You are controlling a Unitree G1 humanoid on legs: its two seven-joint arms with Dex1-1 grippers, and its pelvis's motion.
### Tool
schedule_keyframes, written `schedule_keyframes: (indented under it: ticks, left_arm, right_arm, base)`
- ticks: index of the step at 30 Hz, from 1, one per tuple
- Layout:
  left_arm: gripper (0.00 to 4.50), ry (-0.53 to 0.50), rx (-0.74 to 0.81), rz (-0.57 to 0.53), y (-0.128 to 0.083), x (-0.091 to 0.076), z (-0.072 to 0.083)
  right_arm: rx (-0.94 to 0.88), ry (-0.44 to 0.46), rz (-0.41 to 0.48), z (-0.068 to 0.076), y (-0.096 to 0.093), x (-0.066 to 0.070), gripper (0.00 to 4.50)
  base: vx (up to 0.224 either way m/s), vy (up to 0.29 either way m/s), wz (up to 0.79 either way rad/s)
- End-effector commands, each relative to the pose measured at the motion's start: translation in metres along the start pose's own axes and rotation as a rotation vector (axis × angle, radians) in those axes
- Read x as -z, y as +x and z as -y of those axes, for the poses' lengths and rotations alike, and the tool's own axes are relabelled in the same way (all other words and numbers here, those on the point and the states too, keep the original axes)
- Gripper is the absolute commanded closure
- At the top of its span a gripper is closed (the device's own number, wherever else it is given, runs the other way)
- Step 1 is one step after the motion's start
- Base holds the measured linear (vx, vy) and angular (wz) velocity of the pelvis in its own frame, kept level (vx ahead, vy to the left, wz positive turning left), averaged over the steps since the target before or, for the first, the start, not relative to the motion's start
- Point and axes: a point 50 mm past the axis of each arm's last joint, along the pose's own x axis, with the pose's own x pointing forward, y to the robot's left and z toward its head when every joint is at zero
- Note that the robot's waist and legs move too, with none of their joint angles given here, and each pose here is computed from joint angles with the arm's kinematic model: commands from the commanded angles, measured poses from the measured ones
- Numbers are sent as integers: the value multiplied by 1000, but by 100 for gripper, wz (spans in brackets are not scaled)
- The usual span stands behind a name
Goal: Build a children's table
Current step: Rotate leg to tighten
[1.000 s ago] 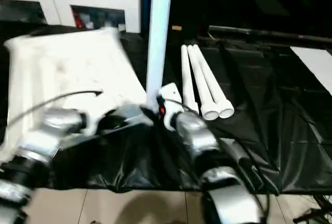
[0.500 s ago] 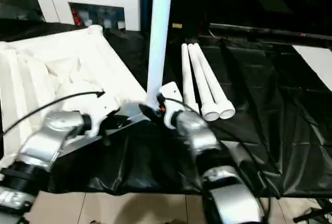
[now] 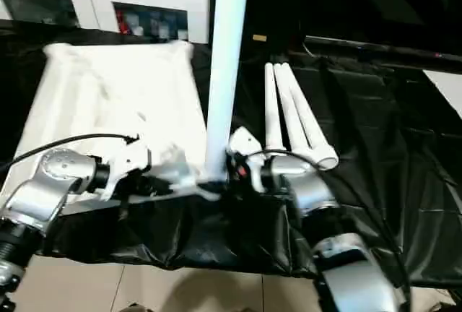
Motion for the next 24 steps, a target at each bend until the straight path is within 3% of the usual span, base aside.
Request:
schedule_keyframes:
  ticks: [1, 9, 15, 17, 18, 22, 24]
  left_arm:
    - [450, 52, 31, 20, 10, -13, -1]
    - [450, -21, -88, 72, 14, -15, -8]
    - [450, -98, -262, 95, 21, -18, -17]
    - [450, -156, -399, 91, 32, -23, -18]
    - [450, -161, -426, 95, 36, -27, -17]
    - [450, -165, -426, 126, 51, -40, -10]
    - [450, -152, -407, 131, 56, -43, -8]
  right_arm:
    - [-127, -7, -9, -13, 17, -2, 126]
    - [-39, 73, 85, -15, 29, -4, 174]
    - [231, 134, 98, -4, 46, -1, 181]
    - [455, 264, 109, 3, 64, 0, 181]
    - [497, 283, 112, 3, 70, -2, 181]
    - [552, 277, 112, -1, 83, -6, 182]
    - [554, 281, 126, -2, 84, -8, 126]
  base:
    - [0, 0, 0]
    - [0, 0, 0]
    - [0, 0, 0]
    - [0, 0, 0]
    - [0, 0, 0]
    - [0, 0, 0]
    - [0, 0, 0]
